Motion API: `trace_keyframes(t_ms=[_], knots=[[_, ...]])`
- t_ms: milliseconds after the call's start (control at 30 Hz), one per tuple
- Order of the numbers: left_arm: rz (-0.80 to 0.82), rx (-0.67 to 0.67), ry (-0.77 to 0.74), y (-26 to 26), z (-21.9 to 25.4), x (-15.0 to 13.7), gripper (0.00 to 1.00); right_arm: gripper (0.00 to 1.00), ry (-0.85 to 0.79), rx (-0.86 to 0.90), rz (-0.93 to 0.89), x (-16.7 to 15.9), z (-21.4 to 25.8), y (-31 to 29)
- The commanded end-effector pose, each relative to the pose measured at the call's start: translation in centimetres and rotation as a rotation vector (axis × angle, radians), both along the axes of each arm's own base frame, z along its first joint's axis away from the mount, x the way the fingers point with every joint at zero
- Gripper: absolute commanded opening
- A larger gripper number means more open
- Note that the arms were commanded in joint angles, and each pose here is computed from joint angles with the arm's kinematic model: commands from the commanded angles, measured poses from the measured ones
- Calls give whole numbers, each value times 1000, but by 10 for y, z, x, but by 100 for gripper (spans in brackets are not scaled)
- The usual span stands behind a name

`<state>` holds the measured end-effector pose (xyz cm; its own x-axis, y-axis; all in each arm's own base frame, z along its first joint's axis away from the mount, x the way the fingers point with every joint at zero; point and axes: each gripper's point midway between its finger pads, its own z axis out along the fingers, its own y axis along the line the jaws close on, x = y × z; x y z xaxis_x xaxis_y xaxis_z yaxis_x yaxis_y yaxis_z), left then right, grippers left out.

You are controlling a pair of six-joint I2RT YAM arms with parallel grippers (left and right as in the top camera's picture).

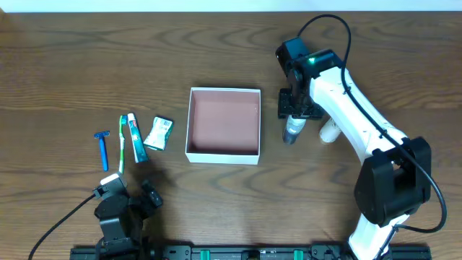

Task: Pack container
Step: 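Move the right gripper to the clear hand-wash bottle and grasp it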

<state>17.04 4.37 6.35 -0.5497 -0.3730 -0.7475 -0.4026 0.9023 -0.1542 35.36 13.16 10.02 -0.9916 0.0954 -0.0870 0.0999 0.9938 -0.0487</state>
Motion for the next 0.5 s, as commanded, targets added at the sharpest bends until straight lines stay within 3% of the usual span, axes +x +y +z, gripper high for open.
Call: trace_keyframes(t_ms=[0, 267, 467], knots=[[-13, 8, 30, -1, -10, -3, 98, 51, 2, -36, -27, 1, -3, -12], [-13, 8, 30, -1, -10, -3, 98, 38, -35, -32, -26, 2, 10, -13], [-13, 8, 30, -1, -10, -3, 98, 37, -168, 25, -27, 0, 61, -13]])
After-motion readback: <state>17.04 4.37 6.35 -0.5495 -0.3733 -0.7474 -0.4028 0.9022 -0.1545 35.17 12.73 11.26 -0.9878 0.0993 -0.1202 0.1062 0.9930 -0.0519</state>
